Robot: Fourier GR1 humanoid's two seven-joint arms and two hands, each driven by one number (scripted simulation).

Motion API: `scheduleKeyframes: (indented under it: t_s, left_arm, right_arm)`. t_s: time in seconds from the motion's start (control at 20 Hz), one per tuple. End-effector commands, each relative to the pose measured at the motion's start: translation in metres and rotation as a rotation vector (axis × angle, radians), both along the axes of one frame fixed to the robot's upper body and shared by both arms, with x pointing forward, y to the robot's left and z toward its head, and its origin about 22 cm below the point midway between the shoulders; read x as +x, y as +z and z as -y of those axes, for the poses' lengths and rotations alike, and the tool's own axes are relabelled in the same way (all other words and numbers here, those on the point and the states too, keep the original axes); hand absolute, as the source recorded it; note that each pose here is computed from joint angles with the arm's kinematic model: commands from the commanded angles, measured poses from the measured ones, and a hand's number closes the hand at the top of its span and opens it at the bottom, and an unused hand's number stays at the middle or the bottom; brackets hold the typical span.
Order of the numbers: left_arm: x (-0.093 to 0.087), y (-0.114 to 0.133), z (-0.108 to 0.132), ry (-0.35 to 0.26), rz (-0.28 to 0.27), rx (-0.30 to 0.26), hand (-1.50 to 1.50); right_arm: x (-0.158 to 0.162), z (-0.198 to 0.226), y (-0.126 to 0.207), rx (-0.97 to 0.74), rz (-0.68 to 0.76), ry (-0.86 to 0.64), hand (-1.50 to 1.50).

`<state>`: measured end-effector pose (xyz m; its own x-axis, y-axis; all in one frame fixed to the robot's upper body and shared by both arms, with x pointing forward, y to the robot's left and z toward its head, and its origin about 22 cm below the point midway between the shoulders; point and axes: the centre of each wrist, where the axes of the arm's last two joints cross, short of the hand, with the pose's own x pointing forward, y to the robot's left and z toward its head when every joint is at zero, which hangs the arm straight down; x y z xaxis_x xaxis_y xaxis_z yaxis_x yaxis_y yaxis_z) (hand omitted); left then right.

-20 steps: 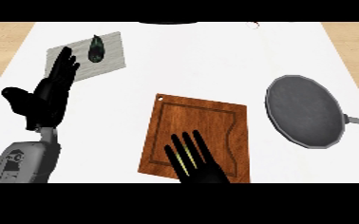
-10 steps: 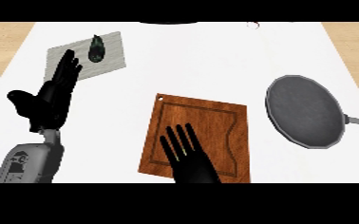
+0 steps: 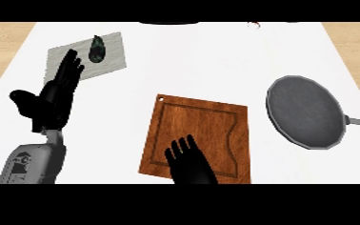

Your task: Pick the lemon from the cutting board and place it in the pan

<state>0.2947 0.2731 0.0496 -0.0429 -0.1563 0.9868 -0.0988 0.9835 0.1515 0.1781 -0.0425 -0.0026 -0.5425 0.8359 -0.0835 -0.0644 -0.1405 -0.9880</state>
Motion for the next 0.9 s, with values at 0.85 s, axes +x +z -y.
scheduleKeyframes:
  t_s: [0.85]
  left_arm:
    - [-0.013, -0.003, -0.015, -0.005, -0.021, 0.012, 0.00]
  right_arm:
    - [-0.095, 0.016, 0.020, 0.194, -0.395, -0.303, 1.50]
